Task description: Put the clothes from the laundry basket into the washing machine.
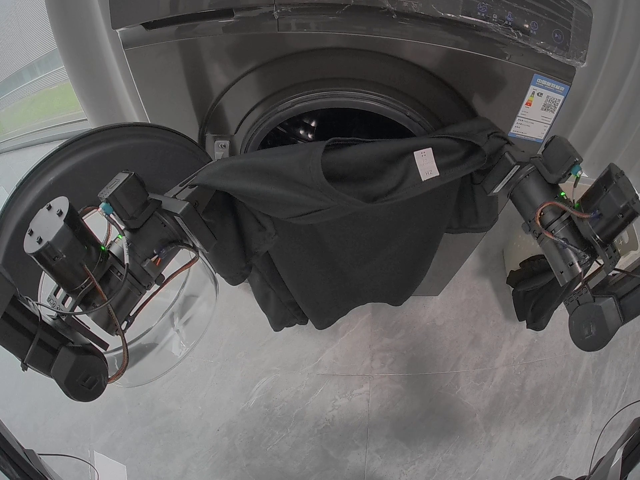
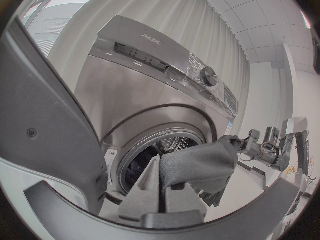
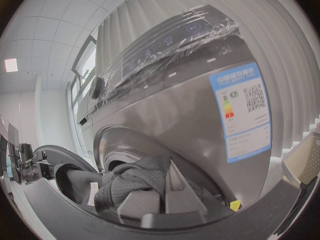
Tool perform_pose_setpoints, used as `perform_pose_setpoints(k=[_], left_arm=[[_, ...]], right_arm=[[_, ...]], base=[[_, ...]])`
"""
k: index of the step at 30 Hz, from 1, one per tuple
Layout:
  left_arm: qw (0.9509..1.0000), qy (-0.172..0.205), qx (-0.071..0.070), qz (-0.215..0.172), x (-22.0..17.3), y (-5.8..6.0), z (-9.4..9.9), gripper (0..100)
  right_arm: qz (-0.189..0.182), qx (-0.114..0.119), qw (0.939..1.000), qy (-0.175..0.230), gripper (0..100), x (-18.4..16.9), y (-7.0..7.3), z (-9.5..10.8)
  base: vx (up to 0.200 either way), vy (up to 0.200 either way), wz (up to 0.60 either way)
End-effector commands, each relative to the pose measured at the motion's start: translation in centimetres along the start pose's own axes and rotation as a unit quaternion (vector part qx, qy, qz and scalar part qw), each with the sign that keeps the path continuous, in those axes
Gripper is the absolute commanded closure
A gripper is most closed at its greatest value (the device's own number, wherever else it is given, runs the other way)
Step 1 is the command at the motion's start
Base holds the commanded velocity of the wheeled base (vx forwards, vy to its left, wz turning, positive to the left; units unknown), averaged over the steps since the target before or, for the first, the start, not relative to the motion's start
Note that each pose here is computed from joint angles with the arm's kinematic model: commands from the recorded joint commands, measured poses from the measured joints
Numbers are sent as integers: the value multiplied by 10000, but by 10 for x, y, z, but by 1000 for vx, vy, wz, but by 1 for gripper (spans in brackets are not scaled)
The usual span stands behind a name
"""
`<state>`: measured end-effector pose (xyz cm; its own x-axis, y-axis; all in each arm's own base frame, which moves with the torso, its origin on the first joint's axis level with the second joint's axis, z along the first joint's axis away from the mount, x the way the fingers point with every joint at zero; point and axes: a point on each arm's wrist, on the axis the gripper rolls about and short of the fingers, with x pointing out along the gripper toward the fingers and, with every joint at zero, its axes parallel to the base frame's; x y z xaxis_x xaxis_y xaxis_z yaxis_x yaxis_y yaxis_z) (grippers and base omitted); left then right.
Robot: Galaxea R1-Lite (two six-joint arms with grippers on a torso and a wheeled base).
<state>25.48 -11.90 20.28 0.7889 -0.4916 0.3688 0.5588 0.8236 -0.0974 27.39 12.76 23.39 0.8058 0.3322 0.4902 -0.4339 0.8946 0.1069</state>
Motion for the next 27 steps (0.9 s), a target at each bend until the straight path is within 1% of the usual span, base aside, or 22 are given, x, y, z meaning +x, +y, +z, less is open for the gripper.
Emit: perform_pose_setpoints(k=[1, 4, 9, 12, 16, 23, 27], left_arm=[[9999, 66, 0, 141, 2, 4, -6, 100], [9997, 77, 9, 226, 4, 7, -8, 100], [9997, 53, 9, 237, 3, 8, -7, 100], [9996, 31, 18, 291, 3, 11, -5, 100], [9995, 44, 9, 307, 3, 12, -6, 100], [9996, 56, 9, 273, 3, 10, -6, 100], [9996, 80, -1, 269, 1, 10, -7, 100]], right_arm=[[-13, 21, 9996, -268, 100, 0, 2, 17], [-16, 31, 9995, -315, 100, -1, 3, 20], [-19, 30, 9996, -284, 100, -2, 2, 20], [-21, 29, 9996, -269, 100, -3, 2, 19], [-42, 3, 9995, -311, 100, -4, 0, 22], [-37, 26, 9995, -302, 100, -6, 1, 23], [-26, 49, 9998, -216, 100, -11, 2, 22]], base=[[0, 0, 0], [0, 0, 0], [0, 0, 0], [0, 0, 0], [0, 0, 0], [0, 0, 0], [0, 0, 0]])
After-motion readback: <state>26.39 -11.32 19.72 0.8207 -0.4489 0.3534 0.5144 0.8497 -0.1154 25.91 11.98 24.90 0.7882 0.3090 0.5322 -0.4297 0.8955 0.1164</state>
